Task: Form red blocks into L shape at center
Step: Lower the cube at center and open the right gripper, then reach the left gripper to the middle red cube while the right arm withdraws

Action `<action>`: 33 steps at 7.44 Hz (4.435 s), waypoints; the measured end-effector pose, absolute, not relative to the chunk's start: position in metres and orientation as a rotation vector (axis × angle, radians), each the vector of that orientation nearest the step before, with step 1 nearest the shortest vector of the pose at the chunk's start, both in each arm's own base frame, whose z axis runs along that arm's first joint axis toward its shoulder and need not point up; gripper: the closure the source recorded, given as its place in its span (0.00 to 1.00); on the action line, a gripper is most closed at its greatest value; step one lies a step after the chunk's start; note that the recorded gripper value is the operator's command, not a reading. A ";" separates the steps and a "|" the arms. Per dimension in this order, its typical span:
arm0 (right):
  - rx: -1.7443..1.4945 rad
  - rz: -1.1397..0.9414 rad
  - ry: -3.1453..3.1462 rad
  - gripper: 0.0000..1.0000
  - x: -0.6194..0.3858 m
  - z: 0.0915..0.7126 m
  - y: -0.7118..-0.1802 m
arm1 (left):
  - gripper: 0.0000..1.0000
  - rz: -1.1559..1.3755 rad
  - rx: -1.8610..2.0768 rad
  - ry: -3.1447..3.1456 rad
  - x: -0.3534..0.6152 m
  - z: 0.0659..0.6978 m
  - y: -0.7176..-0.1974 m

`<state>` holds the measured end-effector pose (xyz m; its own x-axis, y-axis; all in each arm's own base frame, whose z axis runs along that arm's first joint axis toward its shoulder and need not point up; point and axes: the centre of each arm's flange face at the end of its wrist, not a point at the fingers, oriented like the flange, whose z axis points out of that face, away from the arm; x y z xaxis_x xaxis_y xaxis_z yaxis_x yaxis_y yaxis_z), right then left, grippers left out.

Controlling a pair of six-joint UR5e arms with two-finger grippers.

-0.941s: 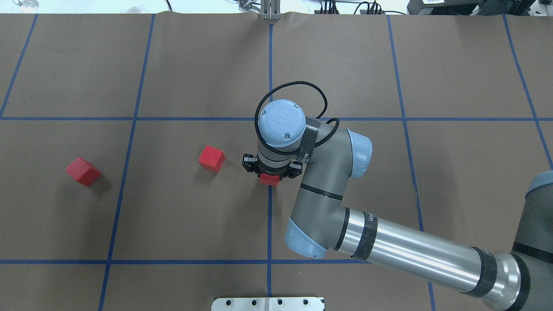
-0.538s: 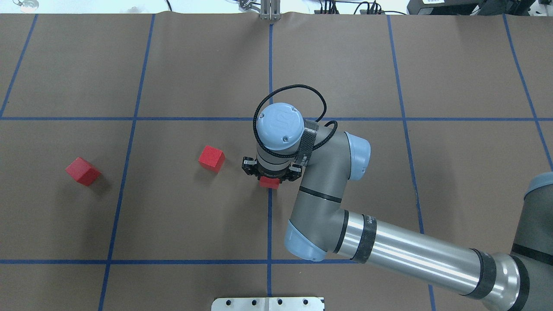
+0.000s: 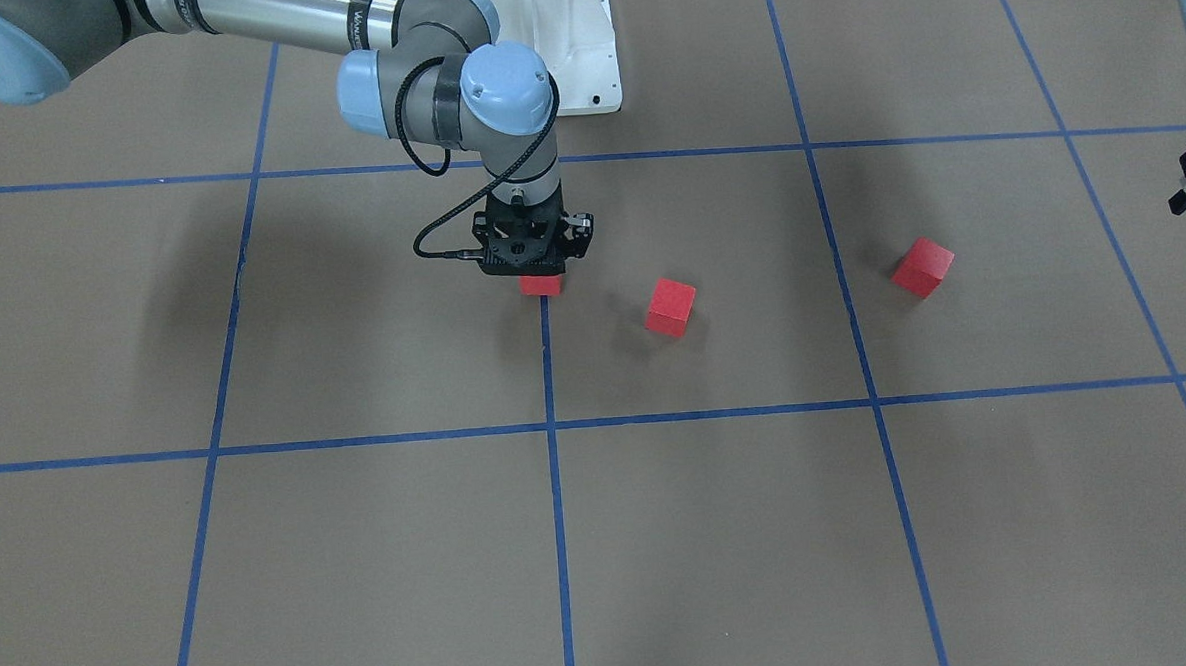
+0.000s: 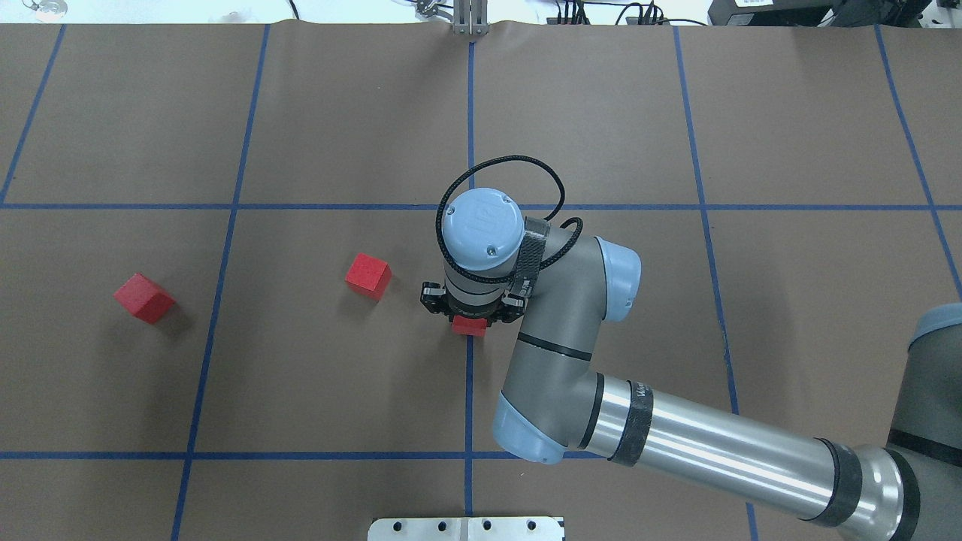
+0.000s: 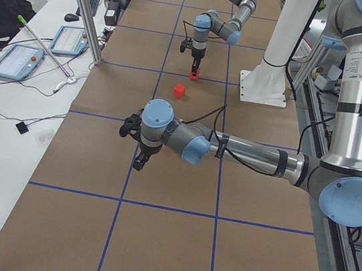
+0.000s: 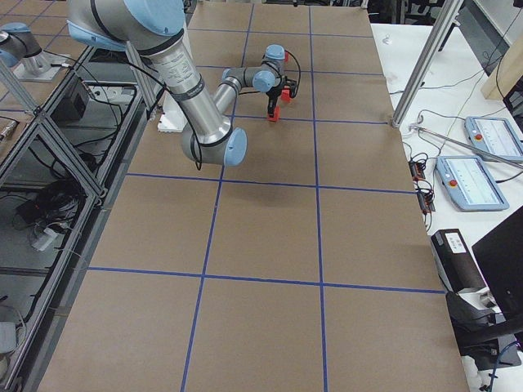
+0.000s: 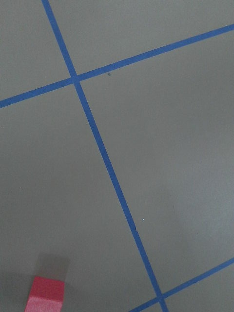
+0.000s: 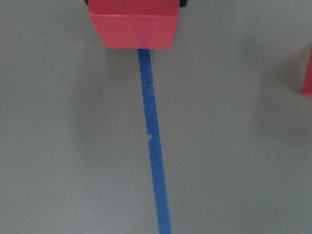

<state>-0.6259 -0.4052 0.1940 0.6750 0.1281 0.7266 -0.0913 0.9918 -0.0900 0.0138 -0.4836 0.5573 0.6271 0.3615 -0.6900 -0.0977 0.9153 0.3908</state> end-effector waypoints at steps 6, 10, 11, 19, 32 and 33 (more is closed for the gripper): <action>-0.012 0.093 -0.817 0.00 -0.630 0.193 -0.399 | 0.00 0.264 0.332 0.857 0.014 0.556 -0.484; 0.021 0.096 -0.849 0.00 -0.592 0.199 -0.395 | 0.00 0.249 0.321 0.893 0.052 0.521 -0.503; 0.024 0.107 -0.864 0.00 -0.558 0.210 -0.408 | 0.01 0.227 0.315 0.921 0.076 0.495 -0.508; 0.026 0.077 -0.791 0.00 -0.373 0.346 -0.503 | 0.01 0.486 0.212 0.834 0.428 0.245 -0.499; 0.030 0.054 -0.755 0.00 -0.346 0.390 -0.507 | 0.45 0.495 0.097 0.814 0.541 0.274 -0.492; 0.030 0.054 -0.755 0.00 -0.346 0.390 -0.507 | 0.66 0.494 0.095 0.812 0.541 0.275 -0.492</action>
<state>-0.3460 -0.5070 0.3902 0.7268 0.0377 0.6858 -0.0595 0.9982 0.0082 0.5413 -0.4915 0.2753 0.5813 0.4579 -0.6726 -0.3868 0.8828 0.2667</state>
